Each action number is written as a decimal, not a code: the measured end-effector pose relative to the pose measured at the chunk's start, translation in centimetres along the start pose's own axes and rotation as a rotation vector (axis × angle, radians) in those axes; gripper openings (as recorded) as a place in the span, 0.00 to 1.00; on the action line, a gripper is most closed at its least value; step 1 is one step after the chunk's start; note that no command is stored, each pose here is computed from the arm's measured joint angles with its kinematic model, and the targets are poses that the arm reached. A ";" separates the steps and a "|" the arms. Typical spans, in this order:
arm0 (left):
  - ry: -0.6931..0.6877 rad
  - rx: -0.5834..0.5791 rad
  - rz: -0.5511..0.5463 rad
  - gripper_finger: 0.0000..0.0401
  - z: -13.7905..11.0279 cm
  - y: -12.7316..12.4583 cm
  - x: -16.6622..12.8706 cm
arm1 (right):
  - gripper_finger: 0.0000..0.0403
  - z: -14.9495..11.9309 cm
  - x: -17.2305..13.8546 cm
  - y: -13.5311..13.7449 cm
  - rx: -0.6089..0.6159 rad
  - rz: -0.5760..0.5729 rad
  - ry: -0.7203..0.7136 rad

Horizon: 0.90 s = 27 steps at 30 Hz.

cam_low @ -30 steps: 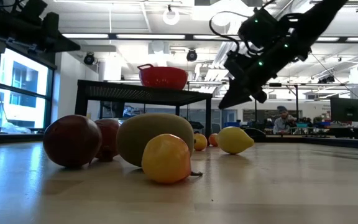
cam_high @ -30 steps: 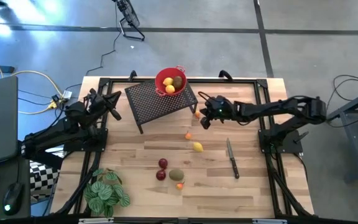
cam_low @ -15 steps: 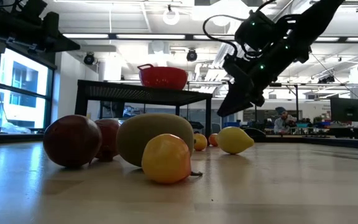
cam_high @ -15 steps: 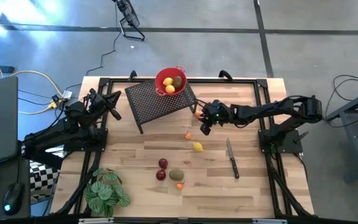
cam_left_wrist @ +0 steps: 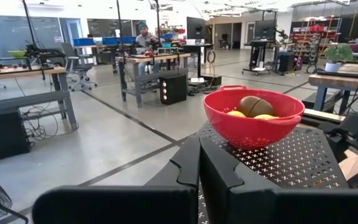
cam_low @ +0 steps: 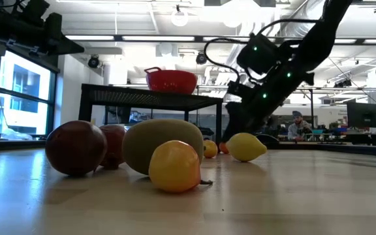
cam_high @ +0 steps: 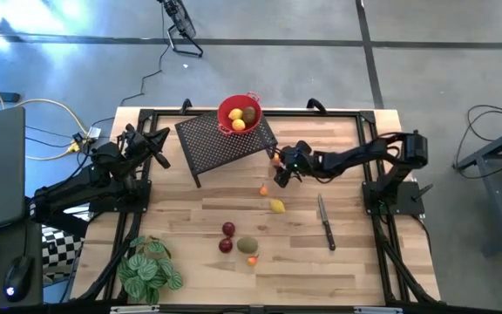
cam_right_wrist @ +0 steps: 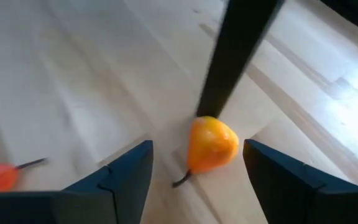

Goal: Pick & Place Fruit
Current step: Put the top pear into the red strainer bowl on the shelf

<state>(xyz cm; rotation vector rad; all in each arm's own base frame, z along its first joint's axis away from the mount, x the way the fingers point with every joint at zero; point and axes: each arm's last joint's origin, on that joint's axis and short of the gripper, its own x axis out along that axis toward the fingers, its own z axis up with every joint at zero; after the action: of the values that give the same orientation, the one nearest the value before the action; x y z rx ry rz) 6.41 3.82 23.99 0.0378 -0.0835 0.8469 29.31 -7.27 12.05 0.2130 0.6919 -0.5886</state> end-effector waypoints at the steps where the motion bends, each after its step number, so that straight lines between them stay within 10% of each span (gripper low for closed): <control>1: 0.000 0.000 0.000 0.00 0.0 0.0 0.0 | 0.61 -0.1 0.2 0.0 -0.001 -0.013 -0.002; 27: 0.008 0.004 -0.003 0.00 -0.1 0.0 0.0 | 0.59 0.2 0.7 -0.8 0.022 -0.024 -0.027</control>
<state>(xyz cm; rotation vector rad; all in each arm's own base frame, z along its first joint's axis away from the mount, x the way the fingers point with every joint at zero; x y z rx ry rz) 6.42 3.82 23.91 0.0382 -0.0745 0.8439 29.41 -8.26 11.75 0.2177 0.6628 -0.6210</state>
